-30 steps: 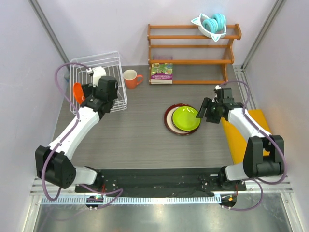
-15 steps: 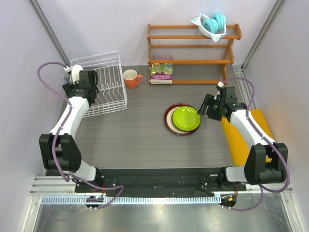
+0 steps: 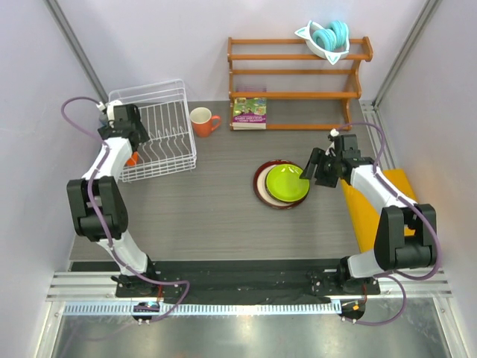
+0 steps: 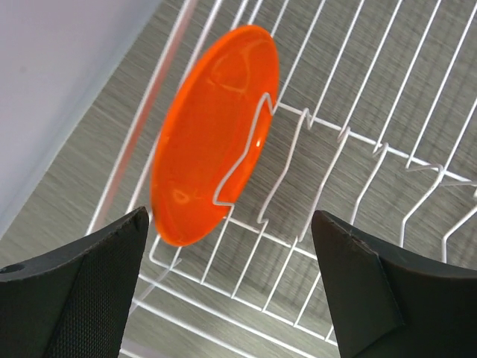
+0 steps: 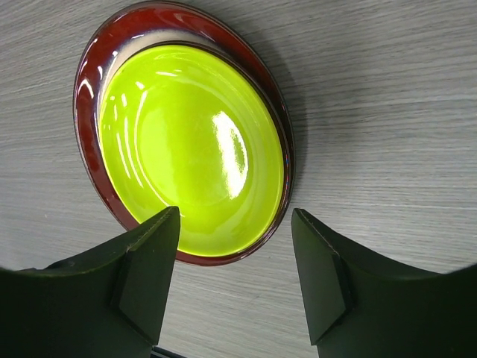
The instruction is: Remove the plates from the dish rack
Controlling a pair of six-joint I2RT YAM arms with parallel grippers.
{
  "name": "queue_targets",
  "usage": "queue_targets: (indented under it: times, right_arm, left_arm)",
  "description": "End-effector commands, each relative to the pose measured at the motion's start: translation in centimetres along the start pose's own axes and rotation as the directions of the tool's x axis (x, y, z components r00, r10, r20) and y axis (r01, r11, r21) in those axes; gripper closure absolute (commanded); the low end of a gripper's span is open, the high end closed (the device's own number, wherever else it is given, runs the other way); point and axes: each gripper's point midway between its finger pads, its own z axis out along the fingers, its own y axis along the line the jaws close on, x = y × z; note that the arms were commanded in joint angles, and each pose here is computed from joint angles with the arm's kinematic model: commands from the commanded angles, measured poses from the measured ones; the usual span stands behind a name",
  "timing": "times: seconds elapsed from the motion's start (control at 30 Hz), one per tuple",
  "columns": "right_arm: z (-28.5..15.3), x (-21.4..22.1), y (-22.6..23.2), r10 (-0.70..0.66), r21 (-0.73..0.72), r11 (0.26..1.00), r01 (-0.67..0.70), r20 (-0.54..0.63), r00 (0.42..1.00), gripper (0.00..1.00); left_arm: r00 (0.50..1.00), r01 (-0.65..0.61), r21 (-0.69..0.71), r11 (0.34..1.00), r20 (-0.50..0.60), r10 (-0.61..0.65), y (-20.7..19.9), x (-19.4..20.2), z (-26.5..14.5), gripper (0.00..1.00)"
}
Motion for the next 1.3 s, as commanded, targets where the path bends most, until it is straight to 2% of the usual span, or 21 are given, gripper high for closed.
queue_targets:
  times: [0.0, 0.3, 0.37, 0.47, 0.5, 0.6, 0.7, 0.8, 0.9, 0.97, 1.0, 1.07, 1.1, 1.27]
  right_arm:
    - [0.3, -0.5, 0.4, -0.017, -0.029, 0.999, 0.017, 0.018, 1.0, 0.33]
    - [0.9, -0.2, 0.3, -0.018, -0.037, 0.999, 0.018, 0.001, 1.0, 0.34]
    - [1.1, -0.1, 0.3, -0.014, -0.038, 0.999, 0.014, -0.007, 1.0, 0.34]
    - [1.4, 0.1, 0.2, -0.016, -0.039, 0.999, 0.015, -0.014, 1.0, 0.35]
    - [1.5, 0.0, 0.2, -0.016, -0.039, 0.999, 0.015, -0.014, 1.0, 0.35]
    - [1.7, 0.2, 0.2, -0.017, -0.041, 0.999, 0.016, -0.023, 1.0, 0.35]
    - [1.9, 0.2, 0.2, -0.014, -0.043, 0.999, 0.013, -0.028, 0.999, 0.35]
    - [1.9, 0.3, 0.1, -0.013, -0.042, 0.999, 0.012, -0.032, 0.999, 0.36]
    - [1.9, 0.3, 0.1, -0.013, -0.045, 0.999, 0.011, -0.034, 0.999, 0.36]
    - [2.0, 0.3, 0.2, -0.013, -0.046, 0.999, 0.011, -0.034, 0.999, 0.36]
    - [2.0, 0.4, 0.2, -0.014, -0.046, 0.999, 0.012, -0.036, 0.999, 0.36]
    - [1.9, 0.3, 0.3, -0.013, -0.049, 0.999, 0.012, -0.034, 0.999, 0.36]
    - [2.0, 0.4, 0.3, -0.014, -0.049, 0.999, 0.012, -0.037, 0.999, 0.36]
    - [2.0, 0.5, 0.4, -0.013, -0.056, 0.998, 0.01, -0.045, 0.999, 0.36]
  left_arm:
    - [0.999, 0.007, 0.039, 0.999, 0.052, -0.009, -0.8, -2.2, 0.6, 0.1]
    - [0.999, 0.036, -0.006, 0.999, 0.034, -0.036, 0.9, -1.7, 2.7, 0.08]
    - [0.999, 0.043, -0.004, 0.999, 0.027, -0.043, 0.8, -1.6, 3.3, 0.11]
    - [0.997, 0.065, 0.013, 0.998, 0.047, -0.065, 0.5, -2.5, 3.8, 0.22]
    - [0.997, 0.061, 0.011, 0.998, 0.035, -0.062, 0.4, -2.2, 4.1, 0.3]
    - [0.998, 0.059, 0.007, 0.998, 0.037, -0.059, 0.5, -2.8, 4.6, 0.42]
    - [0.997, 0.064, -0.004, 0.998, 0.033, -0.064, 0.8, -3.1, 4.7, 0.51]
    - [0.997, 0.072, -0.012, 0.997, 0.039, -0.071, 1.1, -3.2, 4.7, 0.56]
    - [0.997, 0.072, -0.02, 0.997, 0.038, -0.071, 1.3, -3.2, 4.8, 0.74]
    - [0.997, 0.066, -0.027, 0.997, 0.032, -0.065, 1.4, -3.1, 4.8, 0.81]
    - [0.997, 0.066, -0.035, 0.997, 0.03, -0.065, 1.5, -3.1, 4.8, 0.89]
    - [0.998, 0.063, -0.043, 0.997, 0.028, -0.062, 1.7, -3.1, 4.7, 0.97]
    - [0.998, 0.061, -0.053, 0.997, 0.033, -0.059, 1.9, -3.2, 4.6, 1.0]
    - [0.997, 0.06, -0.077, 0.995, 0.062, -0.055, 2.8, -4.2, 3.4, 1.0]
